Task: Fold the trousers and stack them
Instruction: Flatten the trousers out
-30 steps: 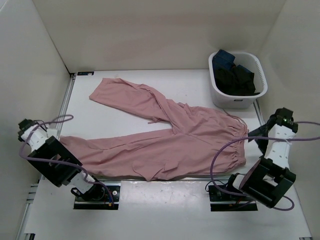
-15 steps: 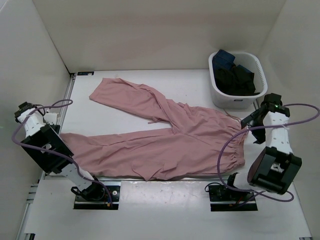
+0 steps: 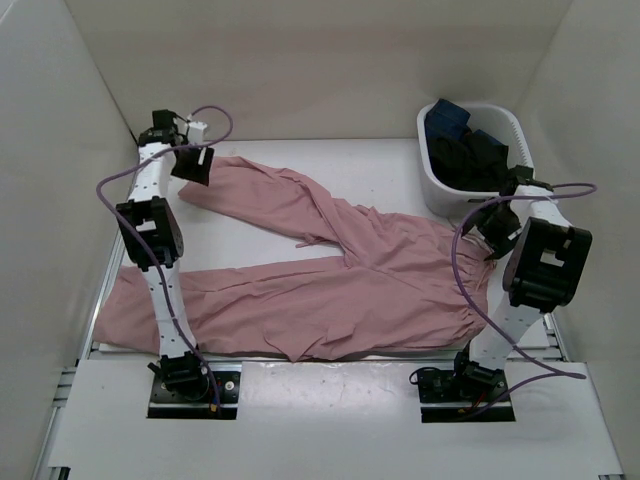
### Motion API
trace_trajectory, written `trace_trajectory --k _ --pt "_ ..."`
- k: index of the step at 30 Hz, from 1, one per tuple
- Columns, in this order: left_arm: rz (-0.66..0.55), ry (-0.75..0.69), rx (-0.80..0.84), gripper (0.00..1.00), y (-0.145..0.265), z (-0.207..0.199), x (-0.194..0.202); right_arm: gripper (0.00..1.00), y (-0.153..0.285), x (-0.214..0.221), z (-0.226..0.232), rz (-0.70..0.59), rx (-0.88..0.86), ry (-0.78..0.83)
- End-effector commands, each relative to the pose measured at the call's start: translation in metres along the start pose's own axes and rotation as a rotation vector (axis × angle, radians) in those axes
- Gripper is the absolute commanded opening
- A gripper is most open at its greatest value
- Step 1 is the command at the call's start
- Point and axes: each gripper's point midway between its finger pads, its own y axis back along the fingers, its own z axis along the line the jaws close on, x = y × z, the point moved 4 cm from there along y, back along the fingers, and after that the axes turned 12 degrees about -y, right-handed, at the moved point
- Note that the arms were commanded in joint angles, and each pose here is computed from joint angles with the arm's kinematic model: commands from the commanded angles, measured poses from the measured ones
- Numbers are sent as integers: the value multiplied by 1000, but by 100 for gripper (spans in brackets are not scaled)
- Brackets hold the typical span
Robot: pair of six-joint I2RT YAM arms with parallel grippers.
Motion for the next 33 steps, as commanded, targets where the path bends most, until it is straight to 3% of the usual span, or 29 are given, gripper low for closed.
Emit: trace_trajectory --k 1,6,7,8,9,10,12,13,15,16,18,21,22,23,24,29,33 --pt "-40 52 -31 88 -14 -1 -1 90 -10 2 4 28 13 -23" --pt "152 -9 -26 86 -69 -26 44 89 -29 9 -9 51 78 -34" --pt "174 -8 -29 83 -70 -28 50 86 -30 6 -11 28 98 -33" --pt "202 -8 -31 73 -72 -30 58 81 -35 8 -17 29 125 -31" --pt "265 -18 -18 65 -78 -38 78 73 -35 7 -18 19 134 -30" --pt "285 -16 -3 58 -76 -44 86 56 -41 9 -22 31 163 -29" --pt "358 -58 49 43 -66 -64 117 35 -49 17 -30 66 188 -28" --pt "368 -70 59 39 -62 -70 124 16 -51 20 -34 86 192 -38" --pt "441 -88 135 35 -49 -94 164 4 -50 27 -39 98 170 -22" --pt "431 -92 124 32 -31 -92 165 0 -49 29 -38 96 152 -23" --pt "431 -133 161 32 -16 -103 175 0 -44 29 -36 87 134 24" --pt "390 -164 209 45 17 -110 171 0 -32 21 -29 59 123 98" --pt "342 -165 195 50 28 -104 155 0 -28 21 -28 55 133 125" --pt "312 -151 199 67 33 -97 145 0 -25 19 -27 53 129 140" --pt "201 -110 145 72 42 -73 111 0 -23 16 -24 44 119 149" --pt "-8 14 32 79 38 -10 38 0 -16 14 -13 29 98 190" --pt "5 -21 -5 84 0 11 25 0 -15 18 -12 36 103 199"
